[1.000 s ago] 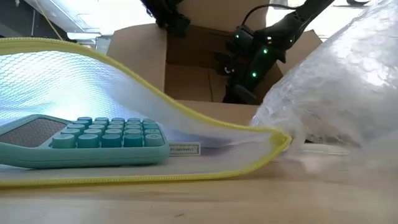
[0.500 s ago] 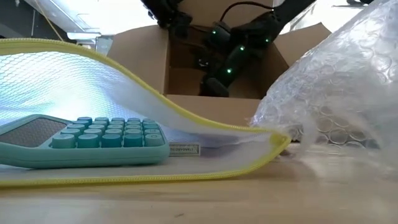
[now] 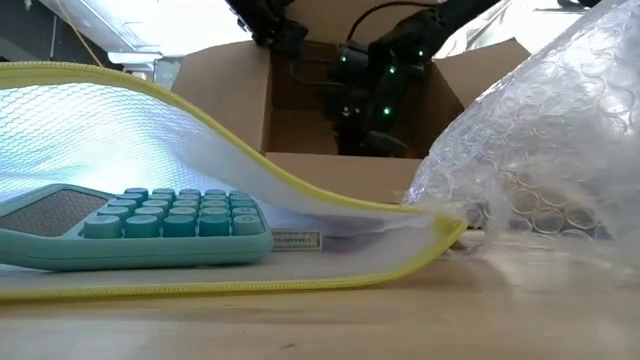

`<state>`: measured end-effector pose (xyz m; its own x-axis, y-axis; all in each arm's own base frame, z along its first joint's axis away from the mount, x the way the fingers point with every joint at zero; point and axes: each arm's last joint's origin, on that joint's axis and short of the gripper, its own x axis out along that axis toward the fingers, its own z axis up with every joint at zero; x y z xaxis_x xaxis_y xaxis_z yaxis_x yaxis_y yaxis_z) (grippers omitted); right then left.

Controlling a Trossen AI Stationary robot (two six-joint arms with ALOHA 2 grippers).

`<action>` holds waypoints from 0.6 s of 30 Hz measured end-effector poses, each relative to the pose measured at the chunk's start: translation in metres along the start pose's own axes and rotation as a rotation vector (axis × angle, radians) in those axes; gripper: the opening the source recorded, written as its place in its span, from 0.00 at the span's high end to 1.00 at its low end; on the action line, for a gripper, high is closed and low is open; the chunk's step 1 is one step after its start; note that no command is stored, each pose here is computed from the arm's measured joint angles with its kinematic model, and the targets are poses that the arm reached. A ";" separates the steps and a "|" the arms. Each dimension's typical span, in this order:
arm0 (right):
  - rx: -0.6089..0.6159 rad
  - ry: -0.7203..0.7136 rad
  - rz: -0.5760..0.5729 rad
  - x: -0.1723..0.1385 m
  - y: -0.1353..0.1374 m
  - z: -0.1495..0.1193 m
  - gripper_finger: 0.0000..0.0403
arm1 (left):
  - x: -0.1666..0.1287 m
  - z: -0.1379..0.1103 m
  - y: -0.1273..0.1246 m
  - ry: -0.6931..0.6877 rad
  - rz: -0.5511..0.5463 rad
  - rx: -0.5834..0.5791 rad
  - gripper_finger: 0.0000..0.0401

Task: Unpack boxes
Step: Put the black pen pack into the transparent zipper bag

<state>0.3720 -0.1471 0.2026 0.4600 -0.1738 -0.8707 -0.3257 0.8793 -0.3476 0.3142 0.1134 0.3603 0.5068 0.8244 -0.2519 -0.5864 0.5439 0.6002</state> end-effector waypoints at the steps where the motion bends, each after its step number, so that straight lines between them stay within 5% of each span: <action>1: 0.013 0.000 0.021 0.003 -0.001 -0.004 0.39 | 0.000 0.000 0.000 -0.001 -0.002 0.001 0.92; 13: 0.074 -0.038 0.221 0.024 -0.001 -0.022 0.39 | 0.000 0.000 -0.001 -0.002 -0.008 0.000 0.92; 18: 0.081 -0.032 0.256 0.029 0.002 -0.023 0.48 | 0.000 0.000 -0.001 -0.001 -0.008 0.001 0.92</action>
<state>0.3654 -0.1608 0.1685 0.3972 0.0716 -0.9150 -0.3684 0.9256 -0.0874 0.3144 0.1130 0.3599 0.5125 0.8197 -0.2557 -0.5818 0.5506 0.5986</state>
